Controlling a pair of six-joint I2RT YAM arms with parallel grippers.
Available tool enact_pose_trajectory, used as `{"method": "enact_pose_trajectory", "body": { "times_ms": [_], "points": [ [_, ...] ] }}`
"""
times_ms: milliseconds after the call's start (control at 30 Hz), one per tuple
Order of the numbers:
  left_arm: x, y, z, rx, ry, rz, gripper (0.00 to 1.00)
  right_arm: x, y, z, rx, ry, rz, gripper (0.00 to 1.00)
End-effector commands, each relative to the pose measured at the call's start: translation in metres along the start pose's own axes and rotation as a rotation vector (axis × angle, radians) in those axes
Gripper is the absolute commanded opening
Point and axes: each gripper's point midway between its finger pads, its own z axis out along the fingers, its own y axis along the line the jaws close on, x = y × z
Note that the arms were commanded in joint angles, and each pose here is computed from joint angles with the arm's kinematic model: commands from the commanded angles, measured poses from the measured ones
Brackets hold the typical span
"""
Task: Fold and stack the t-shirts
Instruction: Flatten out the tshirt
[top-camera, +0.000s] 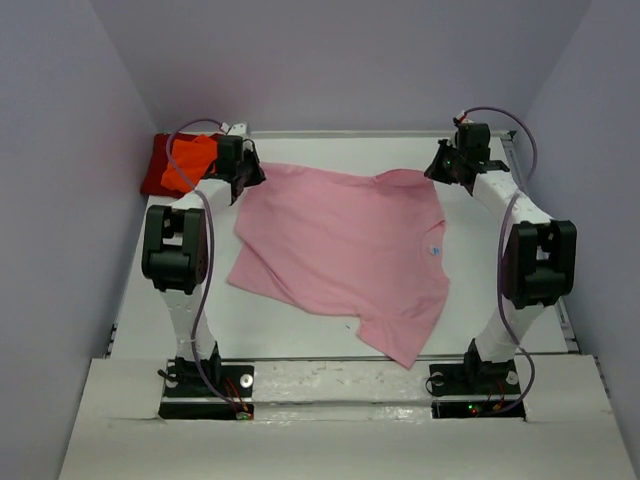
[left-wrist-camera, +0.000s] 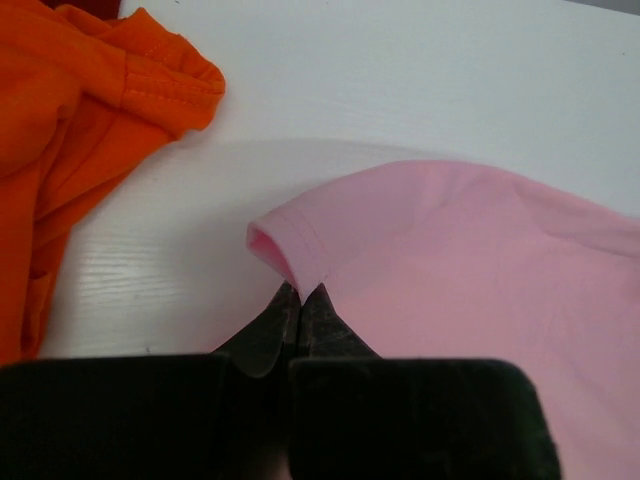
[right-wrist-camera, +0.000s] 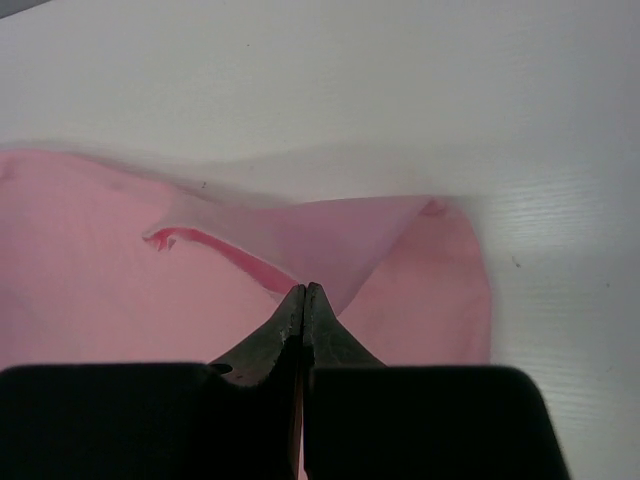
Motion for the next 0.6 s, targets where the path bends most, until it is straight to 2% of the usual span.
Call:
{"method": "enact_pose_trajectory", "body": {
  "times_ms": [0,167,267,433,567],
  "points": [
    [-0.055,-0.004,-0.036,-0.015,-0.159,0.04,0.0,-0.013,0.002,-0.034,0.022,-0.106,0.008,0.0],
    [-0.052,0.001,-0.045,-0.029,-0.165,0.024,0.0,0.023,-0.009,-0.06,0.05,-0.076,0.015,0.0],
    [-0.051,0.002,-0.049,-0.028,-0.167,0.026,0.0,0.03,-0.014,-0.067,0.067,-0.078,0.007,0.0],
    [-0.074,-0.006,-0.071,-0.016,-0.235,0.036,0.0,0.003,-0.002,-0.089,0.051,-0.146,-0.001,0.0],
    [-0.1,-0.013,-0.09,-0.015,-0.303,0.033,0.0,-0.009,0.005,-0.09,0.035,-0.151,-0.001,0.0]
  ]
}}
